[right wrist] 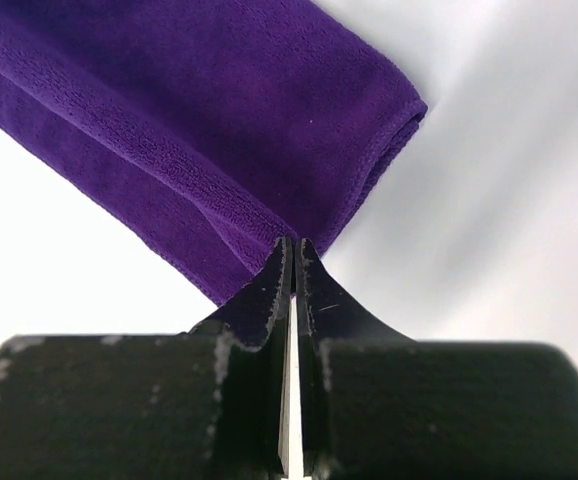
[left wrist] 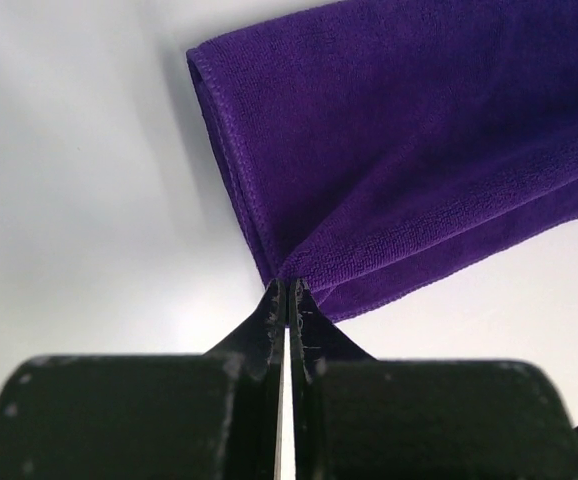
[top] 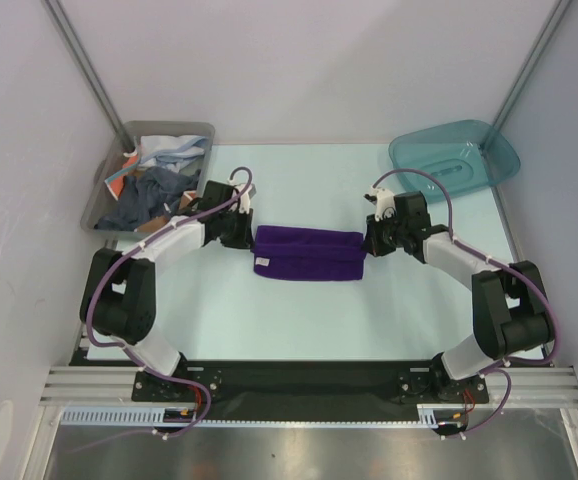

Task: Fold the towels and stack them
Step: Fold the towel

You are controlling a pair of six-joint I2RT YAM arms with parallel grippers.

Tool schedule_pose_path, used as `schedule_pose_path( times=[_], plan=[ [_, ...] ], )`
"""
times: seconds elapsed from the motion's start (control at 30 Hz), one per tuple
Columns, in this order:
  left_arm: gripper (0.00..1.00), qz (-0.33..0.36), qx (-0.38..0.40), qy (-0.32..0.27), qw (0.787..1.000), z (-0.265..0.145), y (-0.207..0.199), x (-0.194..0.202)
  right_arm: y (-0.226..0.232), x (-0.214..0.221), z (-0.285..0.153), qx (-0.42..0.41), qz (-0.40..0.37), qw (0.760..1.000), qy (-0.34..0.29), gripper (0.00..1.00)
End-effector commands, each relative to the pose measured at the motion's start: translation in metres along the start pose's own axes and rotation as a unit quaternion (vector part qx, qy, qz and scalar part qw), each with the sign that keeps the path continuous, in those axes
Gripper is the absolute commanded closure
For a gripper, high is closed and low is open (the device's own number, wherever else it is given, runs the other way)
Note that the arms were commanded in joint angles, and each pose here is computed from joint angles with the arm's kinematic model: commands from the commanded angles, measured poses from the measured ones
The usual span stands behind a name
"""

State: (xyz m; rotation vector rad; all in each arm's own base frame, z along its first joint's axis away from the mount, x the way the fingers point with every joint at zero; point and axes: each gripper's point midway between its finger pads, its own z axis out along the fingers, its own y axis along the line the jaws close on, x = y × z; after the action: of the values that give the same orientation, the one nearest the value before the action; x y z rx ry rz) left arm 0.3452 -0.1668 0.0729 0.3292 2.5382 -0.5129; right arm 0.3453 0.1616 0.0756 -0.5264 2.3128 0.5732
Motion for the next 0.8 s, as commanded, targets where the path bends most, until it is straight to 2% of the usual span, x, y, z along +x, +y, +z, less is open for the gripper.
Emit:
schedule_pose_path(
  times=[0.0,0.23,0.33,0.5,0.53,0.6,0.63,0.77],
  plan=[
    [1.00,0.002,0.001,-0.016,1.000,-0.009,-0.008,-0.004,0.000,-0.007,-0.007,0.014,0.008,1.000,-0.017,1.00],
    [1.00,0.004,-0.010,0.002,1.000,-0.006,-0.009,0.007,0.001,0.000,-0.008,0.022,0.005,1.000,-0.012,1.00],
    [1.00,0.004,-0.021,0.018,1.000,-0.004,-0.006,0.016,0.000,0.007,-0.007,0.031,0.013,0.999,0.003,0.92],
    [0.93,0.012,-0.041,0.042,0.998,-0.011,-0.003,0.024,0.011,0.016,-0.014,0.014,0.051,0.998,0.040,0.77],
    [0.82,0.010,-0.049,0.053,0.997,-0.014,-0.001,0.029,0.014,0.016,-0.017,0.009,0.055,0.998,0.041,0.74],
    [0.72,0.013,-0.058,0.050,0.997,-0.021,0.000,0.024,0.020,0.013,-0.026,0.007,0.066,0.997,0.041,0.63],
    [0.58,0.013,-0.060,0.048,0.997,-0.027,0.000,0.023,0.021,0.013,-0.029,0.008,0.070,0.997,0.040,0.62],
    [0.51,0.005,-0.039,0.035,0.999,-0.040,-0.013,0.011,0.022,-0.002,-0.040,0.024,0.093,0.995,0.028,0.65]
  ],
)
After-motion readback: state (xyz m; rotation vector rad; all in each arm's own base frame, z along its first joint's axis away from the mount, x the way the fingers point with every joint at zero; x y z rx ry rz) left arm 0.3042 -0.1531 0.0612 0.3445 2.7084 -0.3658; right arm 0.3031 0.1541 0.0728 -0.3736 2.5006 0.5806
